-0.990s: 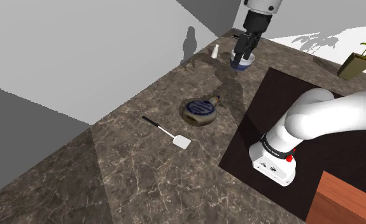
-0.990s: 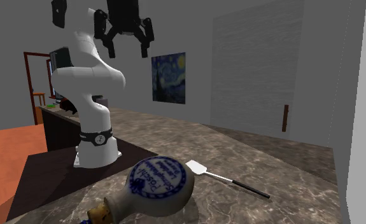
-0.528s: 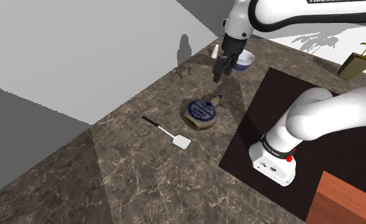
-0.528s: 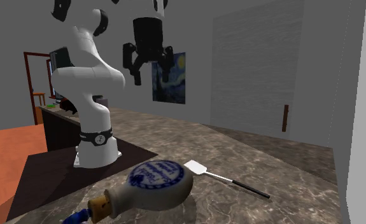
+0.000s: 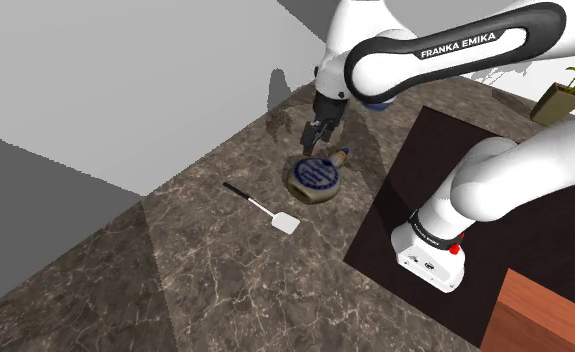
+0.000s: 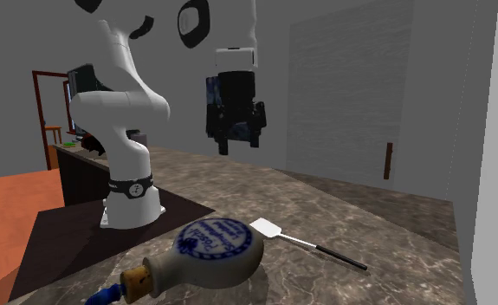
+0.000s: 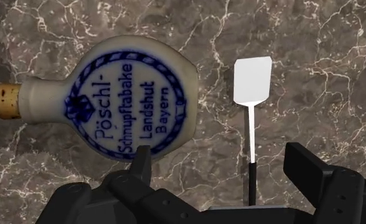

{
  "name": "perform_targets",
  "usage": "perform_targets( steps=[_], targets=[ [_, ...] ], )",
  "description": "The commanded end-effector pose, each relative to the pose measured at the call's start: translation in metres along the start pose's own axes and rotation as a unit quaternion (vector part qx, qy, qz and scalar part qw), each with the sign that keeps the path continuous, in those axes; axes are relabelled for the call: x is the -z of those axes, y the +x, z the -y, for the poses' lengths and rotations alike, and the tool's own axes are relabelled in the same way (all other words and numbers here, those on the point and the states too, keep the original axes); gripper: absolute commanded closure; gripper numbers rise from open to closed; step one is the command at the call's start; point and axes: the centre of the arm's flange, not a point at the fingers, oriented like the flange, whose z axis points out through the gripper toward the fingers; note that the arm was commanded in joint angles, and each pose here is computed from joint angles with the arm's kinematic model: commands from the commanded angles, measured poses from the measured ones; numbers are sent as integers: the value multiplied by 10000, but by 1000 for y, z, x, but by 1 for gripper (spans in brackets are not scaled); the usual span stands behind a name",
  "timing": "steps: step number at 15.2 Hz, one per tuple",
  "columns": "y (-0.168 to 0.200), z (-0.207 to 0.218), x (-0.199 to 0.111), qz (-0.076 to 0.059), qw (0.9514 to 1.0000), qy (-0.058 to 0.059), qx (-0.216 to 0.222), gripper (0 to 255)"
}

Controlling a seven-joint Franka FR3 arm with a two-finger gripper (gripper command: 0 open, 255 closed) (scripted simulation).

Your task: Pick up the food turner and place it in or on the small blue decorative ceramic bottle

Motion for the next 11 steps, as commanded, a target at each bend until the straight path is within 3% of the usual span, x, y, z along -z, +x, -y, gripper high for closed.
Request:
perform_targets(
  steps=[1,11],
  targets=[
    [8,15,-21,-49,10000,-25,40,0],
    [54,81,-127,-216,9993,-177,240,0]
  ],
)
